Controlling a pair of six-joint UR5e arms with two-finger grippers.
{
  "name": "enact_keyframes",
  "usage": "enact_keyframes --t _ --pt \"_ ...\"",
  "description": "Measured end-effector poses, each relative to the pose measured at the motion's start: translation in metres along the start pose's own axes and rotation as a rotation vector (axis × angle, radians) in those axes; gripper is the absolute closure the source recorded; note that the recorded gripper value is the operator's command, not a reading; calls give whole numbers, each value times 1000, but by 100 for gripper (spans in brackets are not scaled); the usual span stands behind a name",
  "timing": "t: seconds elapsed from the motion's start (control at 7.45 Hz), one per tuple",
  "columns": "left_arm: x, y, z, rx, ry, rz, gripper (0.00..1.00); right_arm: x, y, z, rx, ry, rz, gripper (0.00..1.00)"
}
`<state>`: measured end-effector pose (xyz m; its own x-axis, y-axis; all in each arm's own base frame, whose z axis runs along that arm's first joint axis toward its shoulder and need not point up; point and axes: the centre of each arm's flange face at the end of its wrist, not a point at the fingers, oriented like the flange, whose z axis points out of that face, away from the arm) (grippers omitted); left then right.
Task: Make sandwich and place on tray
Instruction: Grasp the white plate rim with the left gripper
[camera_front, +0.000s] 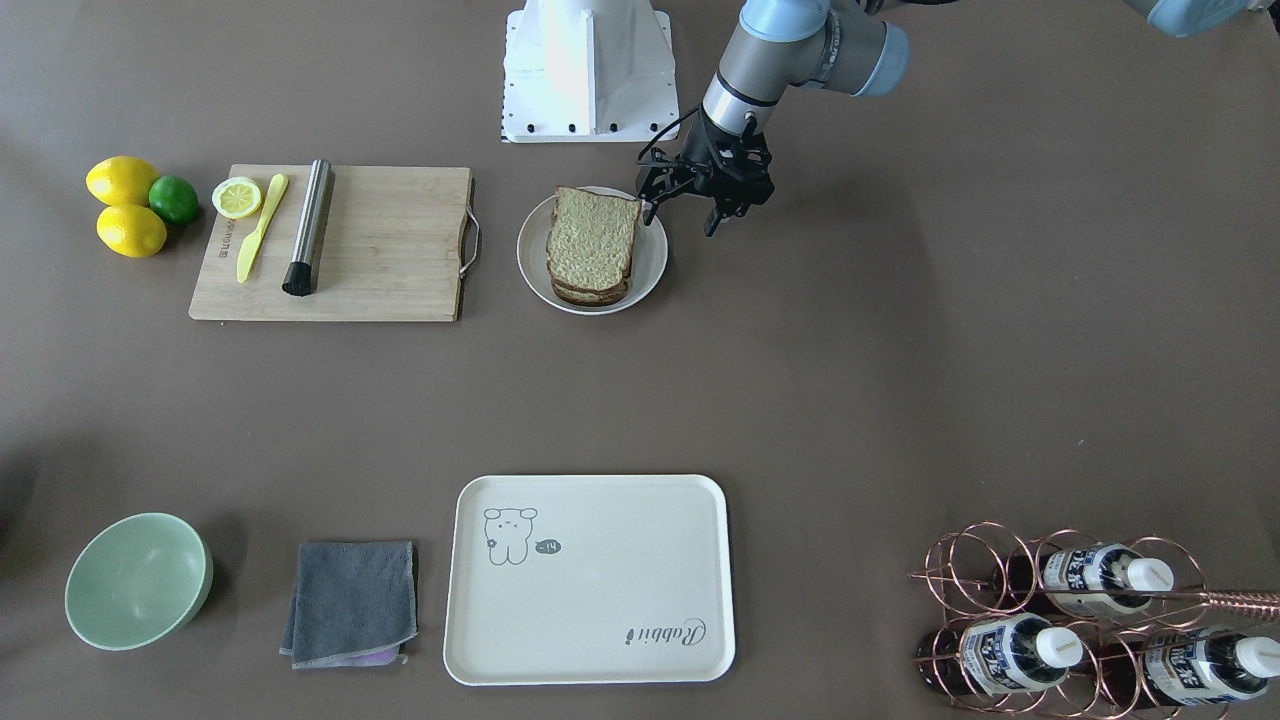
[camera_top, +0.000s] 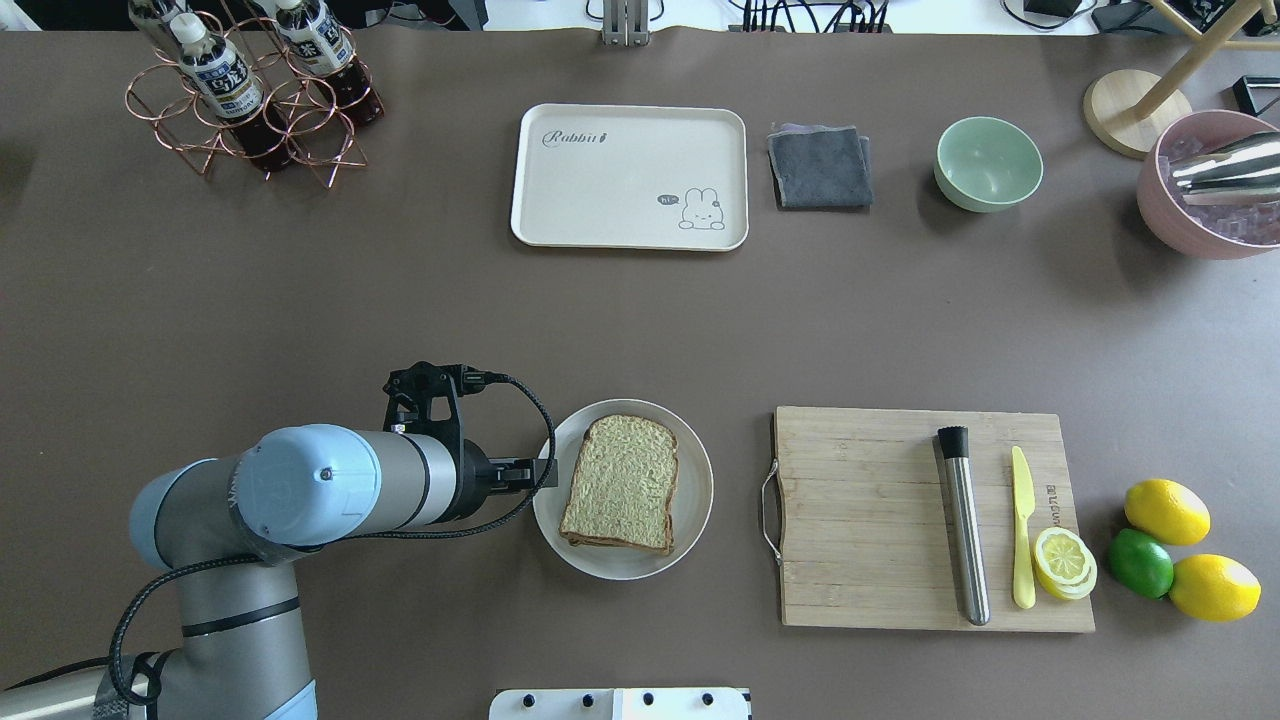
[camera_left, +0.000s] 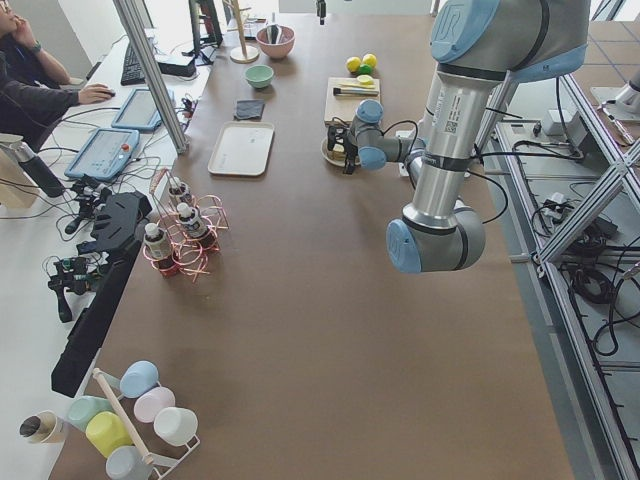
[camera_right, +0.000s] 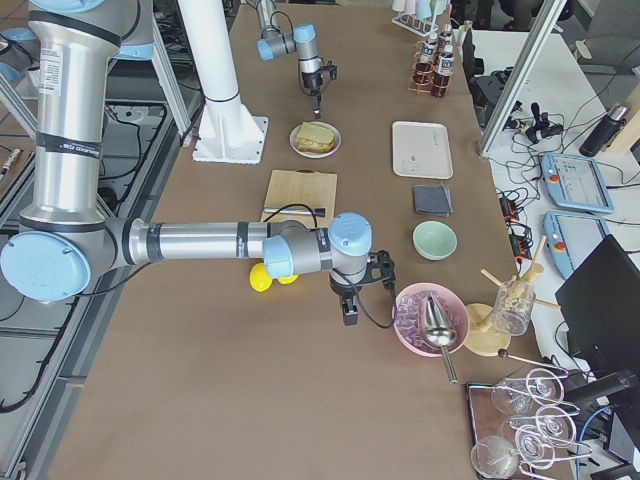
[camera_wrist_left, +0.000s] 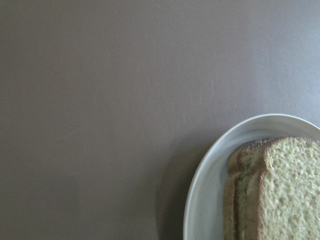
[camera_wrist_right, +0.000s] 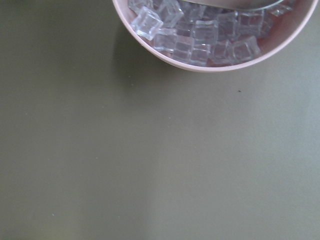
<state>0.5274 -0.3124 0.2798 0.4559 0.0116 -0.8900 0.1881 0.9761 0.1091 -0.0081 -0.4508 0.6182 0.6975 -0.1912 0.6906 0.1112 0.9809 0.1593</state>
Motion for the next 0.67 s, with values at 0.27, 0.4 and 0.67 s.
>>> enact_keyframes --t 0.27,0.4,0.67 --pt "-10 -5 18 10 15 -1 16 49 30 -4 2 12 13 0" --pt "-13 -8 25 14 26 -2 25 63 42 -7 5 25 26 0" --pt "-4 -12 27 18 53 -2 48 76 52 -10 6 40 17 0"
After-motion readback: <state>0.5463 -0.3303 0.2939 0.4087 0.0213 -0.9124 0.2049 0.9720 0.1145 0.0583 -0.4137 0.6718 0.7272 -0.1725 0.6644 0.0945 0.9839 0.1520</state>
